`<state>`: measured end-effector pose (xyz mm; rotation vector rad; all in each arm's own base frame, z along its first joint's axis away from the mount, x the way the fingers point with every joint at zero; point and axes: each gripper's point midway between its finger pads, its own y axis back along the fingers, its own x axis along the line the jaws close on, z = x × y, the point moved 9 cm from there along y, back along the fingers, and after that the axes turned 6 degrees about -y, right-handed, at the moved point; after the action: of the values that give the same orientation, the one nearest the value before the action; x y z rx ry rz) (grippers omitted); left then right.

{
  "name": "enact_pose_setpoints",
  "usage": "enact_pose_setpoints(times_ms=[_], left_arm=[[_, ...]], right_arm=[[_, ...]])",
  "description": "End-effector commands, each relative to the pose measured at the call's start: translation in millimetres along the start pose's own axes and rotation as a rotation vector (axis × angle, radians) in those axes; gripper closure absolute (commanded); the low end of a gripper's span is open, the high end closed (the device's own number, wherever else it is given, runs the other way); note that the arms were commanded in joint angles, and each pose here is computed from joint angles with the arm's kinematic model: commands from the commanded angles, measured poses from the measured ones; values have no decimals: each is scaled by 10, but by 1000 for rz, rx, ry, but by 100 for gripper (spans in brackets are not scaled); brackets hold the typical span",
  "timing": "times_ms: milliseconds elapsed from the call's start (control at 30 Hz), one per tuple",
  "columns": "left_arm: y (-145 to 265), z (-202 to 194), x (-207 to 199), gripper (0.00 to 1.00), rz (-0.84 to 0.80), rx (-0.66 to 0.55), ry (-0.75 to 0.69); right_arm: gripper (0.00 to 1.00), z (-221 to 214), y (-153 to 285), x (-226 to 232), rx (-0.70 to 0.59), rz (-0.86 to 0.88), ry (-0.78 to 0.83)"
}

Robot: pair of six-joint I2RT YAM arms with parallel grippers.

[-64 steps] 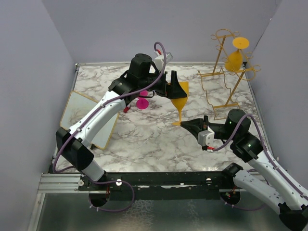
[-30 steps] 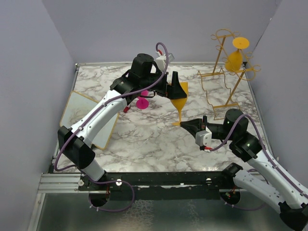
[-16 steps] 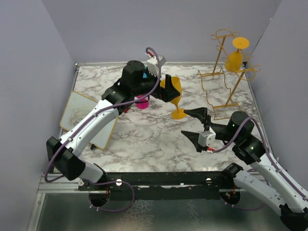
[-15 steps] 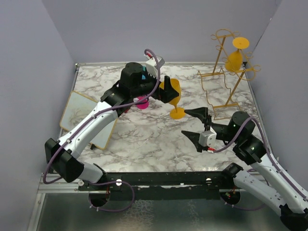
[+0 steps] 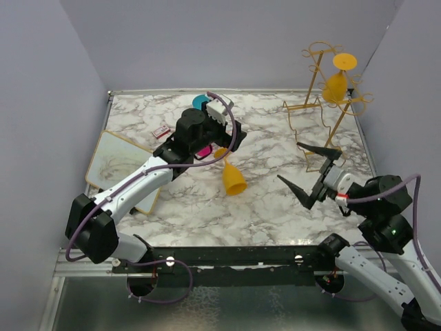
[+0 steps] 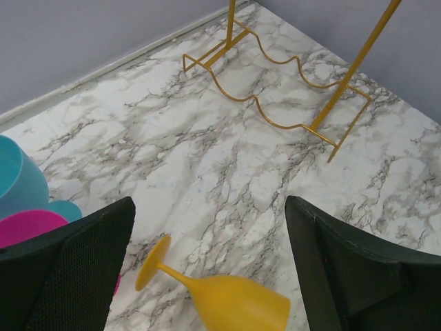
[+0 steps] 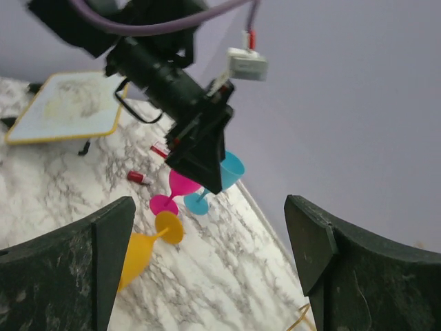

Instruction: Take the wine glass off the wine glass rack

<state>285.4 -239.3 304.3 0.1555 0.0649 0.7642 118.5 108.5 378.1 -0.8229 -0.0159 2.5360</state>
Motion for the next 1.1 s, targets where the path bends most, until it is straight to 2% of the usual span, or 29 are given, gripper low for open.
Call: enact_pose_setpoints(times_ms=[0, 67, 133, 200, 267, 400, 533, 633, 767, 1000, 1067], left_arm=[[-11, 98, 38, 7, 95, -50, 99], [28, 66, 34, 7, 106, -36, 127], [71, 50, 0, 7, 69, -30, 116], [128, 16, 13, 4, 90, 13, 105], [210, -81, 35, 1, 114, 74, 75], [447, -396, -18, 1, 106, 182, 85], [702, -731, -168, 1, 71, 209, 156], [846, -960, -374, 1, 110, 257, 45], [919, -1219, -459, 4, 264, 323, -88], [807, -1551, -760, 8, 398, 314, -290], [733, -1582, -832, 7, 411, 296, -307]], right_arm=[[8, -53, -15, -233, 91, -440, -483], [3, -199, -163, -168, 157, -354, -513], [2, -396, -347, -66, 257, -249, -588], [2, -542, -475, -91, 385, -296, -693], [0, -527, -559, -163, 427, -334, -744], [0, -563, -555, -142, 310, -394, -763], [0, -631, -526, -118, 310, -444, -787], [0, -583, -530, -120, 285, -413, -771], [0, -489, -477, -156, 221, -420, -729], [0, -450, -391, -165, 205, -454, -709], [0, -449, -359, -154, 204, -458, -704]])
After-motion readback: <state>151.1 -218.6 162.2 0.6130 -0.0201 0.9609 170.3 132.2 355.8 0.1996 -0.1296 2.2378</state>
